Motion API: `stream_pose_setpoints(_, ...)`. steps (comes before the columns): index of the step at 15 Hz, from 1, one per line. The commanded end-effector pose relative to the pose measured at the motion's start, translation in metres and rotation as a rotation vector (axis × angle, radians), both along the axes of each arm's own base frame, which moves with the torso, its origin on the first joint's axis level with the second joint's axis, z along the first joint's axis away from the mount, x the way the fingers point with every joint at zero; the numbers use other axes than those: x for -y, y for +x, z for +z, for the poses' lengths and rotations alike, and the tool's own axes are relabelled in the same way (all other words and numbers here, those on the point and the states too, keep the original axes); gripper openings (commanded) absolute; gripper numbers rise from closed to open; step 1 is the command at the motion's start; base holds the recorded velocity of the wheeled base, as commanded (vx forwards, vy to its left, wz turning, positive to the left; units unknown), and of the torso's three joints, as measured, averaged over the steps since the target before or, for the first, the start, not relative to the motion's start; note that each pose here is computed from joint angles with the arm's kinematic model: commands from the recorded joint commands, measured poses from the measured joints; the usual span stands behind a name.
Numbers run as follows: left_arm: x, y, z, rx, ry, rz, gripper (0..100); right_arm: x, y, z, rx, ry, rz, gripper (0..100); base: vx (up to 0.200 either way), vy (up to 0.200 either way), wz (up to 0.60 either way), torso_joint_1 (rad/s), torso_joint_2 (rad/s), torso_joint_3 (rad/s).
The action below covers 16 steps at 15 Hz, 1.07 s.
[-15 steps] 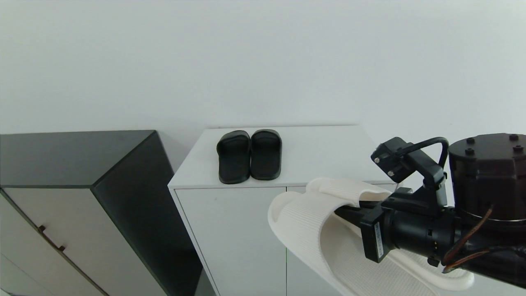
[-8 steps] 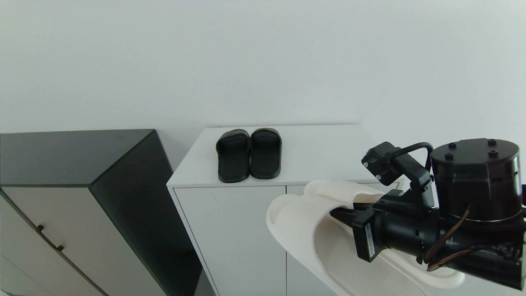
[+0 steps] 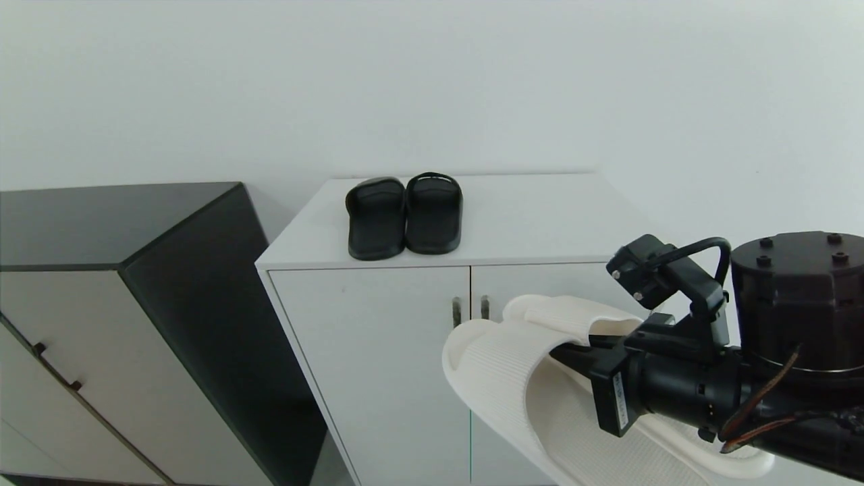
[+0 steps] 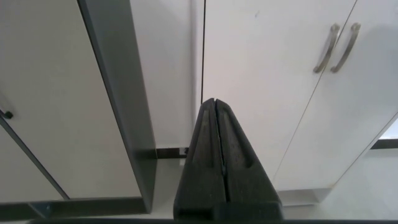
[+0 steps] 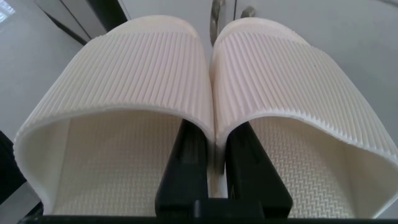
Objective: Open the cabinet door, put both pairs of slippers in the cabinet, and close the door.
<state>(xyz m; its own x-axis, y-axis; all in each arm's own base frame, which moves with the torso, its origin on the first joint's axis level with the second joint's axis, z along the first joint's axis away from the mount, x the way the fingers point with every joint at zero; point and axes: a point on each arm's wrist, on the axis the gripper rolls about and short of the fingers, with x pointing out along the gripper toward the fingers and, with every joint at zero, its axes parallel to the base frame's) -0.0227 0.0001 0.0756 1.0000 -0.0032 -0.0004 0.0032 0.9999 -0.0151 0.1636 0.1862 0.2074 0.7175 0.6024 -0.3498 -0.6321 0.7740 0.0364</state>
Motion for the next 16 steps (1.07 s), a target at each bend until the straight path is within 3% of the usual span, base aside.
stream_pose_setpoints(1, 0.0, 0.0, 0.0, 0.0, 0.0, 0.002, 0, 0.004, -0.004, 0.003, 0.012, 0.004, 0.002, 0, 0.0, 0.0, 0.0, -0.193, 0.51, 0.305)
stream_pose_setpoints(4, 0.0, 0.0, 0.0, 0.002, -0.009, 0.008, 0, 0.011, -0.01, 0.01, 0.042, 0.016, 0.009, 0, 0.0, 0.0, 0.0, -0.185, 0.49, 0.313)
stream_pose_setpoints(5, 0.0, 0.0, 0.0, 0.0, -0.011, 0.009, 100, 0.011, -0.01, 0.009, 0.041, 0.012, 0.01, 0, 0.0, 0.0, 0.0, -0.168, 0.48, 0.31)
stream_pose_setpoints(16, 0.0, 0.0, 0.0, 0.0, 0.011, 0.005, 100, 0.015, -0.015, 0.001, 0.05, -0.034, 0.03, 0, 0.0, 0.0, 0.0, -0.123, 0.47, 0.342)
